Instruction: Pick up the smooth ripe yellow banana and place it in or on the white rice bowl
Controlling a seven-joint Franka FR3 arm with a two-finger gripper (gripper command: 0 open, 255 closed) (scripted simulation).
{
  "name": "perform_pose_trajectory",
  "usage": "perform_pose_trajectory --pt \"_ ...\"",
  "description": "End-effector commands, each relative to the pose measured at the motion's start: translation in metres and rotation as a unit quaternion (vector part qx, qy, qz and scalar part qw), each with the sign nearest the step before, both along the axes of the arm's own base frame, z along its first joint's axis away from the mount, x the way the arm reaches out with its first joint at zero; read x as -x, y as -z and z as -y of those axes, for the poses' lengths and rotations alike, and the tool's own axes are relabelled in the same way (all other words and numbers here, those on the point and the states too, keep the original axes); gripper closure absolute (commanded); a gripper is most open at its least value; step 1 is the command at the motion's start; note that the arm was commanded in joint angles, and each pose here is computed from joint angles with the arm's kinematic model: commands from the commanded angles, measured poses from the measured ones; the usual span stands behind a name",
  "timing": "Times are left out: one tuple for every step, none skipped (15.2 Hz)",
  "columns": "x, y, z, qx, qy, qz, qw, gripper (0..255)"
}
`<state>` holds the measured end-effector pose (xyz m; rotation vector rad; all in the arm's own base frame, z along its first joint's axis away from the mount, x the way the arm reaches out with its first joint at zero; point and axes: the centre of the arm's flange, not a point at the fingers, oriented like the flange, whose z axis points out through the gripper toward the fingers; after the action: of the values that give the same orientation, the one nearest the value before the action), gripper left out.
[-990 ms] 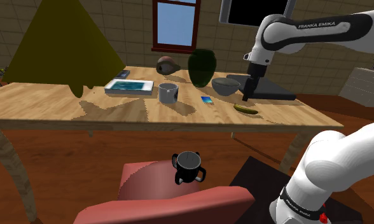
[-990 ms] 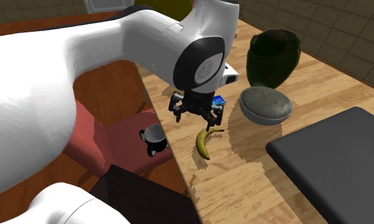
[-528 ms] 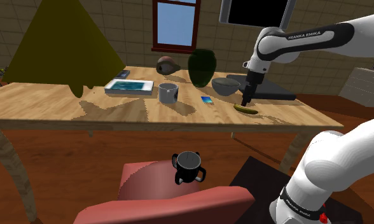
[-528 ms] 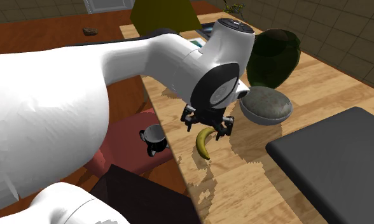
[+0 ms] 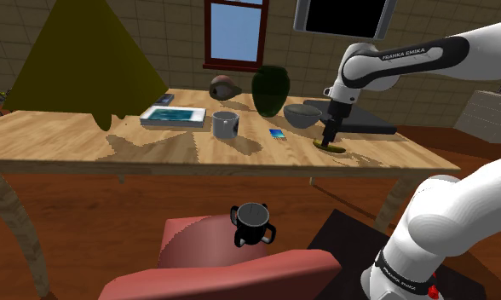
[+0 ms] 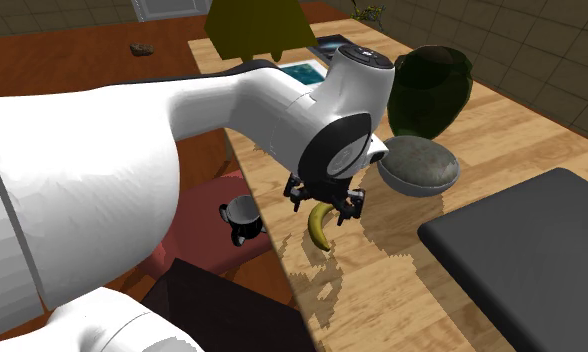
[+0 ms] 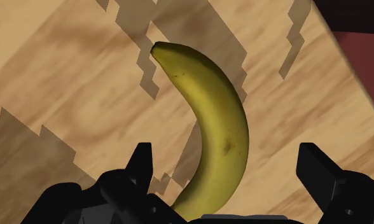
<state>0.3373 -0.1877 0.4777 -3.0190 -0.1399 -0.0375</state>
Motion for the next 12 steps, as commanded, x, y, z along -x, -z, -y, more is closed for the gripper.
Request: perform_pose_trajectory --pt "-0.0001 0.0002 0.0000 0.000 0.000 0.000 1.0000 0" --pt "-0.0001 0.0002 0.0000 0.000 0.000 0.000 1.0000 0" --pt "-0.0001 0.0001 0.0000 0.000 0.000 0.000 1.0000 0" --pt "-0.0001 0.0001 0.0000 0.000 0.000 0.000 1.0000 255" --pt "-0.0001 0.0001 0.0000 0.000 0.000 0.000 1.0000 255" --pt "-0.0001 0.0001 0.0000 0.000 0.000 0.000 1.0000 255" --pt "0.0000 0.0001 0.0000 0.000 0.000 0.000 1.0000 255" --pt "0.0000 0.0001 0.0000 0.000 0.000 0.000 1.0000 255" --pt "0.0000 0.0001 0.0000 0.000 0.000 0.000 1.0000 255" --pt "0.0000 0.0001 0.0000 0.000 0.000 0.000 1.0000 255" --pt "0.0000 0.0001 0.0000 0.000 0.000 0.000 1.0000 255" --pt "0.0000 0.0001 0.0000 0.000 0.000 0.000 1.0000 255"
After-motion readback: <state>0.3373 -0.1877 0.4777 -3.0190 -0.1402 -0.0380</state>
